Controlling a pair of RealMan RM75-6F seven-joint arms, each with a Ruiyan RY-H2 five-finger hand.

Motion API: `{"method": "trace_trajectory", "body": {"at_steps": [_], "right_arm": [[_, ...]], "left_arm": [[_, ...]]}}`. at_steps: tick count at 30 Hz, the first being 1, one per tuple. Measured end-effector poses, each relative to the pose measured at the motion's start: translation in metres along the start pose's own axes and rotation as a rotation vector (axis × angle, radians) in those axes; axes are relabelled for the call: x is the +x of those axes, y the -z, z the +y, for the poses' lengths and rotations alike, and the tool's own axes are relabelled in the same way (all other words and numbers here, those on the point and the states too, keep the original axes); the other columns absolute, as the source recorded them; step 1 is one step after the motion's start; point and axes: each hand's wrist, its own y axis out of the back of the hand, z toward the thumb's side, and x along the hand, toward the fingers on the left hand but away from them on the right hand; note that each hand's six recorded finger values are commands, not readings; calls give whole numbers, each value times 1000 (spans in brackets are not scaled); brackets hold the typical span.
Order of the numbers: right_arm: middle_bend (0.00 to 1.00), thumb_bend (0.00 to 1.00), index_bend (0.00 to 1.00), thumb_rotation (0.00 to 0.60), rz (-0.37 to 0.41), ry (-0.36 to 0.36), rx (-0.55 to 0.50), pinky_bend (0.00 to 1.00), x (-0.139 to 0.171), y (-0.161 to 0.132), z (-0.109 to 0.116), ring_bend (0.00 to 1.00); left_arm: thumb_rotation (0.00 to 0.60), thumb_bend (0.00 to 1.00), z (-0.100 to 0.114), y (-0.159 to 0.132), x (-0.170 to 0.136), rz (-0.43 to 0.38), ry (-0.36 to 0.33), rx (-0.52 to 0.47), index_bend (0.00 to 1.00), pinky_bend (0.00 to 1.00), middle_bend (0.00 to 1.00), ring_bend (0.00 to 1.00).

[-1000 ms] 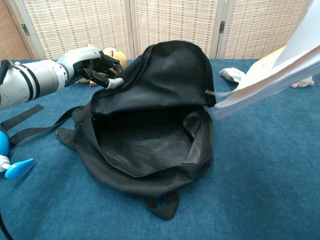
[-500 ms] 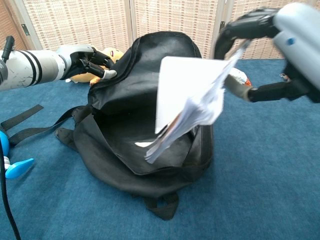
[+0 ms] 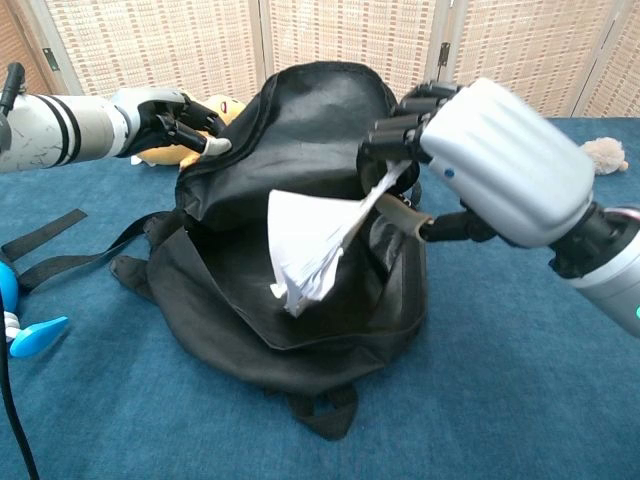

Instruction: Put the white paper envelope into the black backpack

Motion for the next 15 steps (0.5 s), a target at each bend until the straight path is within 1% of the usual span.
{"method": "trace_trajectory", "body": {"at_steps": [4,7,15], "right_arm": [[580,454,972,600,28,-35,53,377,13,-2,-13,481],[580,454,972,600,44,-66,73,385,25,-3,-19,484],[581,454,973,600,81,-132,126,387,47,-5,-25,492]], "left_arm": [[600,676,0,2,-1,3,7,-3,651,0,321,280],[600,676,-1,2,-1,3,12,-8,651,0,321,277],[600,676,0,4,-3,0,20,-9,651,0,321,271]]}}
